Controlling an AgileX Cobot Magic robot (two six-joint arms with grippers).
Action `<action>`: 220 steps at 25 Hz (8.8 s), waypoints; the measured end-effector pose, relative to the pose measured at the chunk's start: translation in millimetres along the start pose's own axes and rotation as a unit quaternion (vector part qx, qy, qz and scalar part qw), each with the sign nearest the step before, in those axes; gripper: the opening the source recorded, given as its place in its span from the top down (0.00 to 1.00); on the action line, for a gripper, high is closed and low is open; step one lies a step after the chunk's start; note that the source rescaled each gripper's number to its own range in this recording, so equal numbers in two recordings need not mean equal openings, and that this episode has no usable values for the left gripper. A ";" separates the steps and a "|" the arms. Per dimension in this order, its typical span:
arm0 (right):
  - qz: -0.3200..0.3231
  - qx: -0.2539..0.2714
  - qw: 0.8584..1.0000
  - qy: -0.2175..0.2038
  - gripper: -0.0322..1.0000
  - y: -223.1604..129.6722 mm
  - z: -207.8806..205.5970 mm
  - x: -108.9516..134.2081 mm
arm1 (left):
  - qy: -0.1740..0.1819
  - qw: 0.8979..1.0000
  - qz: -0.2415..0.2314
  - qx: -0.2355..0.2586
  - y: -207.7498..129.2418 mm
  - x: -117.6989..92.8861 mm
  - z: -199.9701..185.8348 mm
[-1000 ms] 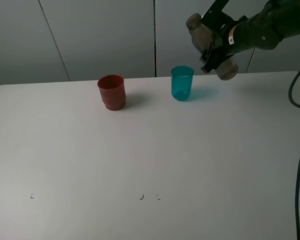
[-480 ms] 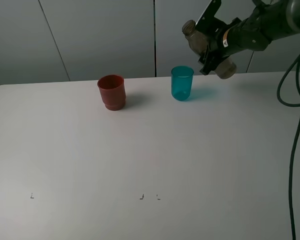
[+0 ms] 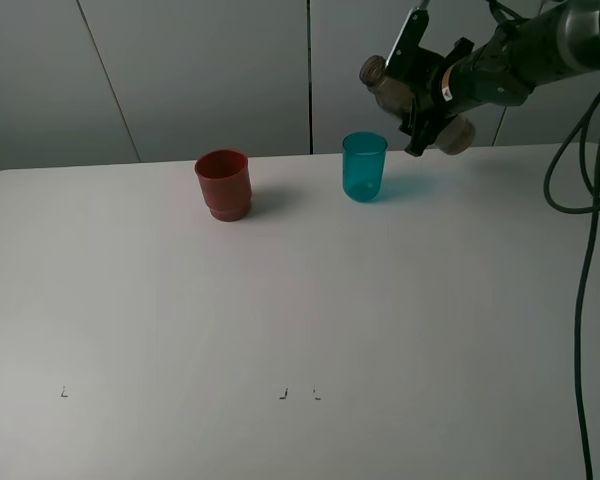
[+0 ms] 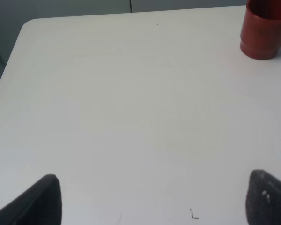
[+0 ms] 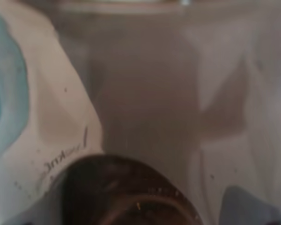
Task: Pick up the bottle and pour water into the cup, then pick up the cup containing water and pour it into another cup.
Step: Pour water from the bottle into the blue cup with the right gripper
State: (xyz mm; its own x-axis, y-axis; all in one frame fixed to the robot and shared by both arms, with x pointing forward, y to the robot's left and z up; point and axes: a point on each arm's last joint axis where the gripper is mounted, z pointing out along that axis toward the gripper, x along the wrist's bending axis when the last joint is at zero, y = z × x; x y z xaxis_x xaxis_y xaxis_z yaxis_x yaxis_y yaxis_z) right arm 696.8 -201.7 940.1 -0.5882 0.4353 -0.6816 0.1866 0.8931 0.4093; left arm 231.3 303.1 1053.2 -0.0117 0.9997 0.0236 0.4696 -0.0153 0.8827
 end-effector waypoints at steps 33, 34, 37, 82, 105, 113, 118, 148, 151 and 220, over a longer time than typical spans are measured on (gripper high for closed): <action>-0.142 0.020 0.990 -0.019 0.97 -12.9 14.6 -11.4 | 0.000 1.000 0.000 0.000 0.0 0.0 0.0; -0.147 0.020 0.989 -0.018 0.97 -12.9 16.0 -11.3 | 0.000 1.000 0.000 0.000 0.0 0.0 0.0; -0.158 0.021 0.987 -0.016 0.97 -14.0 19.6 -9.3 | 0.000 1.000 0.000 0.000 0.0 0.0 0.0; -0.275 0.029 0.961 -0.024 0.97 -14.9 29.2 -10.8 | 0.000 1.000 0.000 0.000 0.0 0.0 0.0; -0.321 0.028 0.946 -0.034 0.97 -12.0 28.6 -15.8 | 0.000 1.000 -0.003 0.000 0.0 0.0 0.0; -0.331 0.028 0.943 -0.035 0.97 -11.9 28.6 -16.0 | 0.000 1.000 -0.003 0.000 0.0 0.0 0.0; -0.332 0.028 0.942 -0.035 0.97 -11.9 28.6 -16.0 | 0.000 1.000 -0.003 0.000 0.0 0.0 0.0; -0.359 0.025 0.932 -0.049 0.97 -7.3 27.4 -23.2 | 0.000 1.000 -0.003 0.000 0.0 0.0 0.0; -0.365 0.025 0.929 -0.052 0.97 -6.1 27.1 -25.1 | 0.000 1.000 -0.003 0.000 0.0 0.0 0.0; -0.426 0.032 0.901 -0.076 0.97 4.5 24.7 -32.9 | 0.000 1.000 0.000 0.000 0.0 0.0 0.0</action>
State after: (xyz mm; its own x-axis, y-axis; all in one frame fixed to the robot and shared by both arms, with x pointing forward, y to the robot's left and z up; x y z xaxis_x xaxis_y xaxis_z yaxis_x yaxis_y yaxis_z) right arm 736.4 -209.2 949.4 -0.4262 -0.4050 -0.8089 -0.2344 0.9131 -0.3337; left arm 231.3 303.1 1053.2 -0.0117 0.9997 0.0236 0.4696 -0.0153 0.8827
